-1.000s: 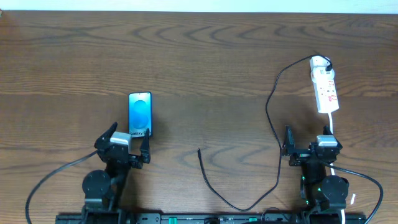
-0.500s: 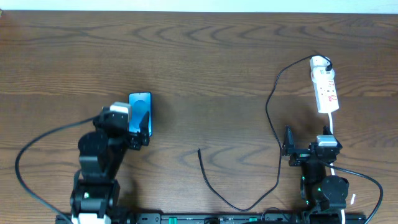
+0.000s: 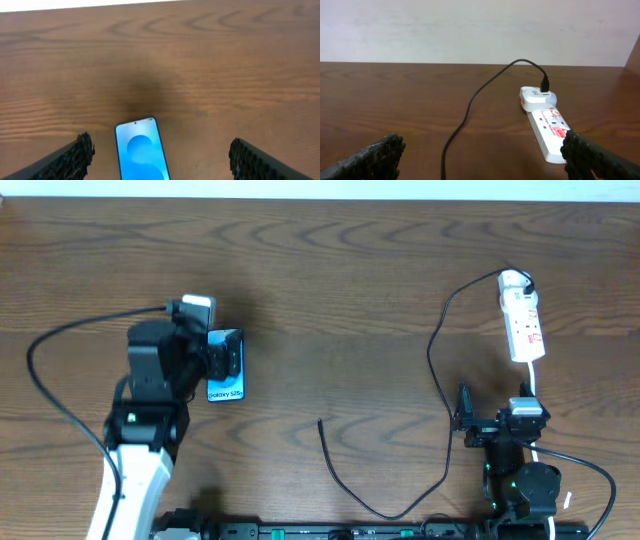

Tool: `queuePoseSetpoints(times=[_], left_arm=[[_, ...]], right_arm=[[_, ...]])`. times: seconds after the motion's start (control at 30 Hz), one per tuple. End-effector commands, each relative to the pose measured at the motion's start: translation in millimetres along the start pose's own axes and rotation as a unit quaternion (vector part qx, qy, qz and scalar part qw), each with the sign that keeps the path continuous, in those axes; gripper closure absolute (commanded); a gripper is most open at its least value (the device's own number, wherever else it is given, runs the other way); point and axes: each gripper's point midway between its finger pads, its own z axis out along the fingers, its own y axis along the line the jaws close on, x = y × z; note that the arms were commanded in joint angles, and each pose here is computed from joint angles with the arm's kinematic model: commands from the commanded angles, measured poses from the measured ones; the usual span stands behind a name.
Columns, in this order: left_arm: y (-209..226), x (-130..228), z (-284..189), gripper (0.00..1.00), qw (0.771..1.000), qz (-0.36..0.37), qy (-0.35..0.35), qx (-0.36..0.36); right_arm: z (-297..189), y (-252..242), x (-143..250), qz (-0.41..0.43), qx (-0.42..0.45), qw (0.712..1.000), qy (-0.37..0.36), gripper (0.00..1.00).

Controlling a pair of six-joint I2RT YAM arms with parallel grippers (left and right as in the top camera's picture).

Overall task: Plug charger to phone and switch on socket
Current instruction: 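Move the left gripper forward over the blue phone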

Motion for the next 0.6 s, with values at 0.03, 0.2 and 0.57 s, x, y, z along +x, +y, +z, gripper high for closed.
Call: queuePoseSetpoints(times=[0.03, 0.2, 0.57], left_arm=[[4, -25, 4, 0.11, 1.0, 0.011, -0.002, -0.002], [13, -38, 6, 0.11, 1.0, 0.011, -0.001, -0.027], [19, -59, 12, 0.11, 0.999, 0.009, 0.015, -0.036]], right_arm=[[0, 3, 0, -0.003, -0.006, 1.0, -0.001, 0.01], [0, 3, 0, -0.003, -0.006, 1.0, -0.001, 0.01], [0, 3, 0, -0.003, -0.006, 1.0, -0.001, 0.01]])
